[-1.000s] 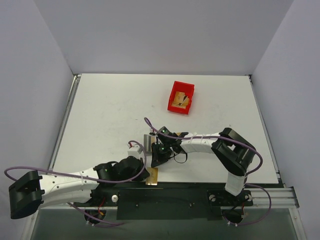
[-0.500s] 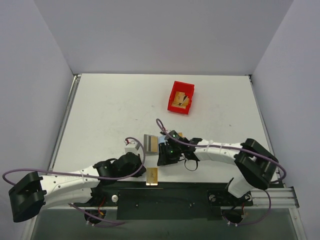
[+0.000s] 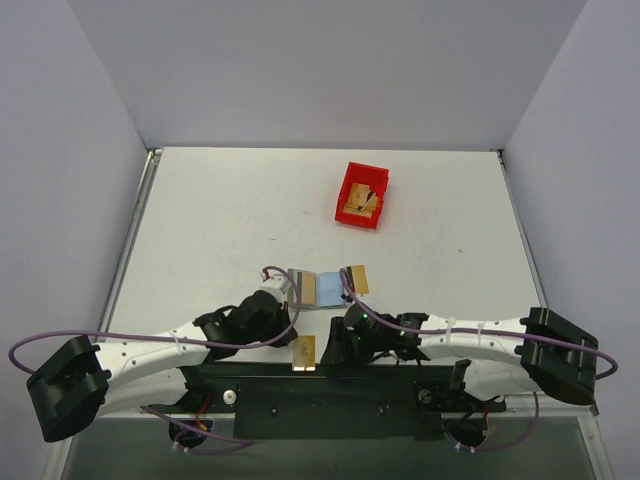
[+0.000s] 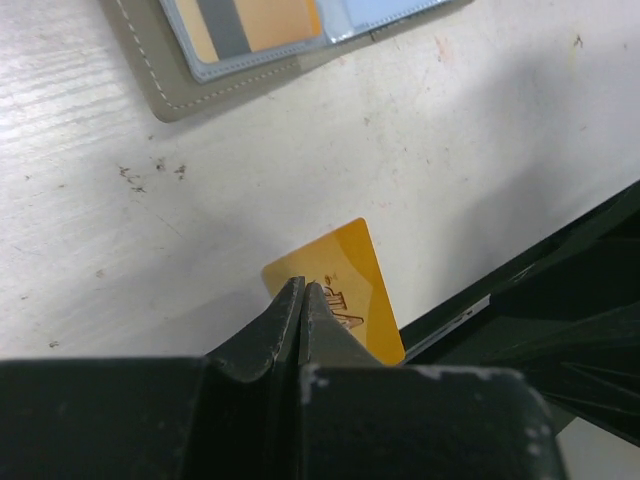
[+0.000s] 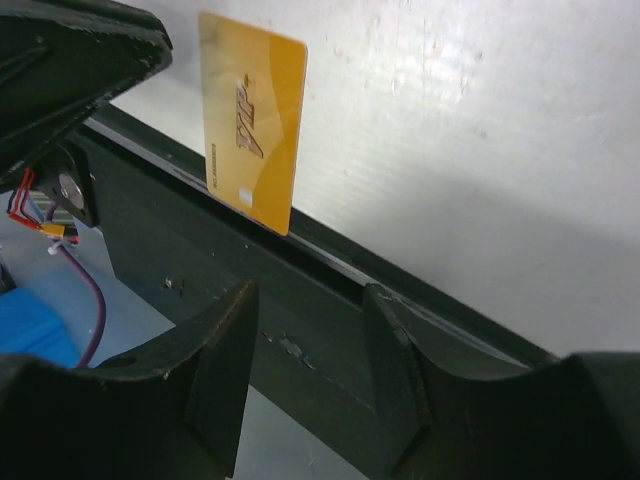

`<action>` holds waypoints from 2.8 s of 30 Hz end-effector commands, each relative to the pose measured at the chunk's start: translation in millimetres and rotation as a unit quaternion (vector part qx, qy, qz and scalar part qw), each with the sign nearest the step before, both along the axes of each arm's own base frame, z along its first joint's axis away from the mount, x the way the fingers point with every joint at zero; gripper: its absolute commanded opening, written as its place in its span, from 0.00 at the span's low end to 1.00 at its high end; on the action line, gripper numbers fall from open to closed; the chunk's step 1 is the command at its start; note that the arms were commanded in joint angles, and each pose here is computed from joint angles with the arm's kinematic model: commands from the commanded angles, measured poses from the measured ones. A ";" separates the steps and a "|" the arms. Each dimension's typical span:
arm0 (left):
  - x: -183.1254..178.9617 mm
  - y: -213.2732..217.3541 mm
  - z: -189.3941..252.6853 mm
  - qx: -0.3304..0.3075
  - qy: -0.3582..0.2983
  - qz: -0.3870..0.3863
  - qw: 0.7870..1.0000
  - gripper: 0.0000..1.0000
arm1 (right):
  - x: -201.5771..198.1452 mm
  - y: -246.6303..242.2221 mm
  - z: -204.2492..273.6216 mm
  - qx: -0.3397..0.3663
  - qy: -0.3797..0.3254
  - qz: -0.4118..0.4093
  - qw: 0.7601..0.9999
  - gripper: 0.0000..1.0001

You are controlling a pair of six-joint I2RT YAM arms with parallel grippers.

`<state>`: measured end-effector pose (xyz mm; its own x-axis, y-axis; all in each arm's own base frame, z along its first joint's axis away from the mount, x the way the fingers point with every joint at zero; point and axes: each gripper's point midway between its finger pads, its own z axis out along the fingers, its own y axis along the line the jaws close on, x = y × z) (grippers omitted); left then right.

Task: Put the credit cards into the card holder
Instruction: Pick up the credit card at the corner of the board.

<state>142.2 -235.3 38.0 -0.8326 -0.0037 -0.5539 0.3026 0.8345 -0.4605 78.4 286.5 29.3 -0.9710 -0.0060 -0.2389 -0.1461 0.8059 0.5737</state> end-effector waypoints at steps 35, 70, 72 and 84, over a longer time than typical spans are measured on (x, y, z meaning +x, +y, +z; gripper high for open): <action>-50.3 1.8 -34.0 0.021 0.052 -0.062 0.996 0.00 | 0.6 32.4 -47.4 0.060 0.054 -0.114 0.990 0.34; 110.7 -10.7 237.2 -0.234 -0.200 0.030 0.951 0.77 | 132.1 6.2 172.9 0.232 -0.167 0.057 0.956 0.00; 110.1 -16.1 245.1 -0.257 -0.202 0.014 0.945 0.77 | 138.4 8.1 186.5 0.277 -0.163 0.067 0.945 0.00; 105.2 -41.2 251.6 -0.320 -0.176 -0.034 0.930 0.69 | 139.5 16.9 217.5 0.363 -0.171 0.114 0.909 0.00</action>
